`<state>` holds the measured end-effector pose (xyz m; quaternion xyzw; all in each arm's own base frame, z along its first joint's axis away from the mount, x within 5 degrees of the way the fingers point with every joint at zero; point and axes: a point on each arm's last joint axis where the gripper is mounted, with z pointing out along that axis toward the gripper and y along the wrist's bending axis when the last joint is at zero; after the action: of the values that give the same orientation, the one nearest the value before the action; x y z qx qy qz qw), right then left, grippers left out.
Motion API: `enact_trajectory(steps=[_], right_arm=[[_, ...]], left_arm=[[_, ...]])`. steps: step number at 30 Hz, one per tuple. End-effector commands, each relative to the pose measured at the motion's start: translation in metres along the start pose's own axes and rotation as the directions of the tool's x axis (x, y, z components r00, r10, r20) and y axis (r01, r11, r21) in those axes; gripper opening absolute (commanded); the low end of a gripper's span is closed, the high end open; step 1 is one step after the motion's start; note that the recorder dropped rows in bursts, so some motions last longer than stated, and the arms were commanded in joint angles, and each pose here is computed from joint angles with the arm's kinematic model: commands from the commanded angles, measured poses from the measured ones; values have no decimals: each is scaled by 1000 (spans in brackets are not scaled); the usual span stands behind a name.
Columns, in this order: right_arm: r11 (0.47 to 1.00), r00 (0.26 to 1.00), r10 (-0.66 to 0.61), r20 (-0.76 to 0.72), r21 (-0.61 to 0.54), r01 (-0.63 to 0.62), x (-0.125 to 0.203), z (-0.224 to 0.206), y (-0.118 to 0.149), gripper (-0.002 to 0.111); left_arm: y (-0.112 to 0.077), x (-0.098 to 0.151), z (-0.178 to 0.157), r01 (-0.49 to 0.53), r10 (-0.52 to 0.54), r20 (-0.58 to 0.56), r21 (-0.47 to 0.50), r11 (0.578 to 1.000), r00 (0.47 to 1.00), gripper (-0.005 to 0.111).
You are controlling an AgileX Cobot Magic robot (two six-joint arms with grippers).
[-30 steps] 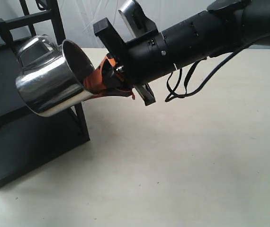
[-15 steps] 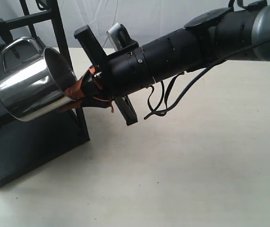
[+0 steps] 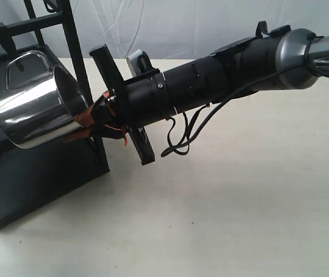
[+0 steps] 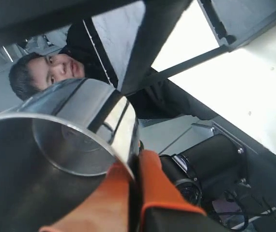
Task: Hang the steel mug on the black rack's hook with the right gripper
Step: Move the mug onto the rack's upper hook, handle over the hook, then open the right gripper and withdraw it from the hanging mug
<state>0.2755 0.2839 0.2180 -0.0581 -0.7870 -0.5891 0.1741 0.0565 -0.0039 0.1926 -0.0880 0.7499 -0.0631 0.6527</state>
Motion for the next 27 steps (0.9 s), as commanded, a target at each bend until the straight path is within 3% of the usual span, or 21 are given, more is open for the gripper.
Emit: enact_trajectory(steps=[1,13,15,20,27], right_arm=[[999,999,34,-4,-23,-34,-7,3,-5,-1],[999,999,-41,-13,-21,40,-8,5,-8,1],[999,999,-46,-13,-21,45,-8,5,-8,9],[999,998,-52,-24,-19,51,-7,5,-9,46],[995,995,-96,-38,-26,95,-7,0,-7,50]], left_arm=[[0,-1,0,7,-7,12,1,1000,1000,2],[0,-1,0,7,-7,12,1,1000,1000,2],[0,-1,0,7,-7,12,1,1000,1000,2],[0,-1,0,7,-7,12,1,1000,1000,2],[0,-1,0,7,-7,12,1,1000,1000,2]])
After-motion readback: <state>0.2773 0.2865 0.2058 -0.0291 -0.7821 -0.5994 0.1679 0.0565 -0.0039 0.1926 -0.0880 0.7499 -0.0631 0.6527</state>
